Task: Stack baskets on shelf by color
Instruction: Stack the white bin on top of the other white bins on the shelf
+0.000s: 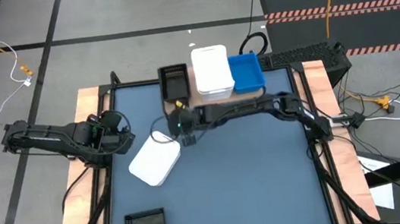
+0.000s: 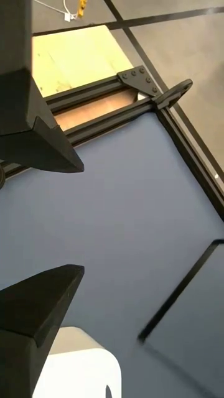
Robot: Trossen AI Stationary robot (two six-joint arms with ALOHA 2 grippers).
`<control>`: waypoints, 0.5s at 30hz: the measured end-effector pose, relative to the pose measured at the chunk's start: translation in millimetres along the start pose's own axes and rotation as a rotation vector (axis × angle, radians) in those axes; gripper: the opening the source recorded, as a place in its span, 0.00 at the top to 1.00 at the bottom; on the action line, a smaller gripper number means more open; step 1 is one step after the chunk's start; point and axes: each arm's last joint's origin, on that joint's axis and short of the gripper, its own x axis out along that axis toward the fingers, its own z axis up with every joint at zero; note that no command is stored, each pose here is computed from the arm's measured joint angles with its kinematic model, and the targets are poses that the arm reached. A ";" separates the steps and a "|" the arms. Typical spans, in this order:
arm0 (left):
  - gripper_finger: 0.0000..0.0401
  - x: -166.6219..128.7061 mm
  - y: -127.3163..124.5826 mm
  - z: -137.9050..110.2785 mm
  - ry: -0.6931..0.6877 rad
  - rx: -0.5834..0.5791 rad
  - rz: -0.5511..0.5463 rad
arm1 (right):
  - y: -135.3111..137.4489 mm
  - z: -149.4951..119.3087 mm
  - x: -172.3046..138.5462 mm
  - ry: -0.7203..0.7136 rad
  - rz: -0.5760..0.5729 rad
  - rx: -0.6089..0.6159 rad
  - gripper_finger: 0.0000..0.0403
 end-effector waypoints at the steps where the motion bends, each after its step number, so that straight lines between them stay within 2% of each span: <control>1: 0.36 0.0 0.0 0.0 0.000 0.000 0.000 | -6.1 -0.7 1.8 -0.014 -0.006 0.009 0.73; 7: 0.36 0.0 0.0 0.1 -0.002 0.001 0.000 | -31.1 -7.1 8.6 -0.041 -0.041 0.040 0.73; 10: 0.36 0.0 0.0 0.1 -0.002 0.005 0.001 | -31.6 -6.9 8.2 -0.045 -0.038 0.072 0.73; 12: 0.36 0.0 0.2 0.2 -0.008 0.010 0.005 | -27.4 -1.9 0.3 -0.071 0.006 0.109 0.73; 15: 0.36 0.0 0.5 0.5 -0.018 0.017 0.012 | -17.8 13.3 -18.3 -0.148 0.046 0.236 0.73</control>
